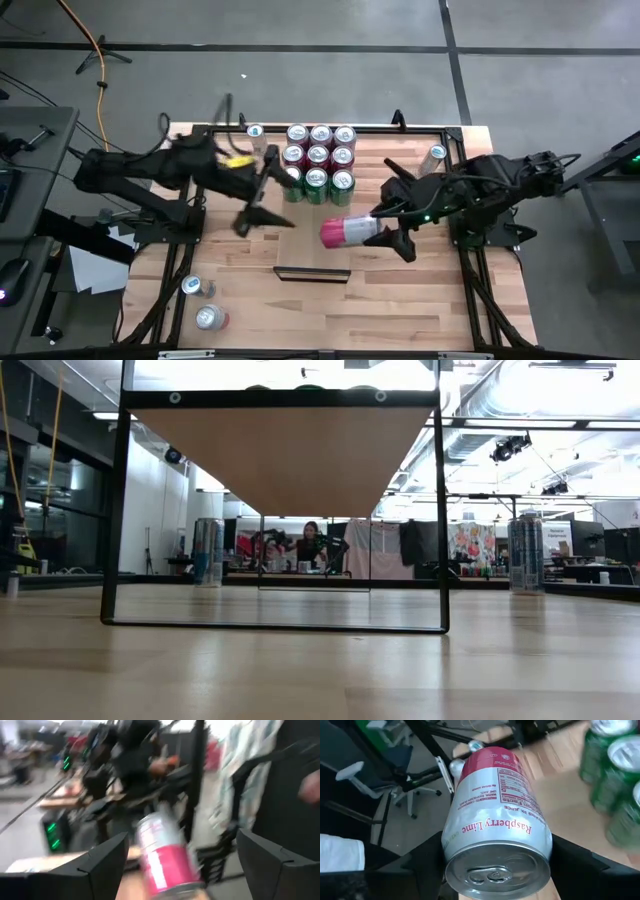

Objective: Place canned beverage on shelf
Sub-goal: Put the bottom right pink white soda can on the shelf

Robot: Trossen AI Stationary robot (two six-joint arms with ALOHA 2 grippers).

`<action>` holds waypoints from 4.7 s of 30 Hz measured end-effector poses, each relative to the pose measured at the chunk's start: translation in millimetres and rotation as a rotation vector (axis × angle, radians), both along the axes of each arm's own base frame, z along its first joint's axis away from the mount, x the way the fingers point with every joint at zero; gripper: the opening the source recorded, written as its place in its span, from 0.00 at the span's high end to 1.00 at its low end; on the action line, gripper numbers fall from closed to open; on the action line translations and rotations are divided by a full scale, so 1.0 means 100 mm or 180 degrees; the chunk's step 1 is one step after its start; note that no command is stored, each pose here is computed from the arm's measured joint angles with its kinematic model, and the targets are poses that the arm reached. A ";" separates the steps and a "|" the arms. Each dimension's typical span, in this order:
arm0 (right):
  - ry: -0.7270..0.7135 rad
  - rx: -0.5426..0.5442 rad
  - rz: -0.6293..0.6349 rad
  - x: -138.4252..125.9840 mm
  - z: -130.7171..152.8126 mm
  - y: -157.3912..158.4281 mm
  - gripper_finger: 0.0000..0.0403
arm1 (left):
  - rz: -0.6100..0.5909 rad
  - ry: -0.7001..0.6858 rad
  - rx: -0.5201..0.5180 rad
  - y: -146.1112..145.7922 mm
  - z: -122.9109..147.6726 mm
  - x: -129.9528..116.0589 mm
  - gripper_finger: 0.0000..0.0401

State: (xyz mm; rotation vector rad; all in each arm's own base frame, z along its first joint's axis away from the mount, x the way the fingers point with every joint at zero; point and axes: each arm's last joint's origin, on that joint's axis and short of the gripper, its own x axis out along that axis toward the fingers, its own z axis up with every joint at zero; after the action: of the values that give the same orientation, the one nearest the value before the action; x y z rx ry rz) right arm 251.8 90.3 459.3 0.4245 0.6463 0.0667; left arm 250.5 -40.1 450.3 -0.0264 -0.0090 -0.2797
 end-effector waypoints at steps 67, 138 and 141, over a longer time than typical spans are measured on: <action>-0.0304 -0.0689 -0.0072 0.56 -0.46 -0.05 0.07 | 0.0502 0.0552 -0.0893 0.03 -0.64 -0.22 0.44; -0.2408 -0.0359 0.0980 1.01 -0.40 -0.30 0.29 | -0.1210 -0.0346 -0.1617 -0.03 -1.07 0.58 0.37; -0.2374 -0.0339 0.1015 0.98 -0.39 -0.31 0.29 | -0.1224 -0.0261 -0.1791 0.01 -1.07 0.58 0.28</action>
State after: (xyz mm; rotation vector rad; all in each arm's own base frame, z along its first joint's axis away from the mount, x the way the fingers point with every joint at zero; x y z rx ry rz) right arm 350.0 59.7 420.4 0.1644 -0.0257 0.4690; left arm 308.6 -39.0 343.5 -0.5804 -0.1653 -0.6559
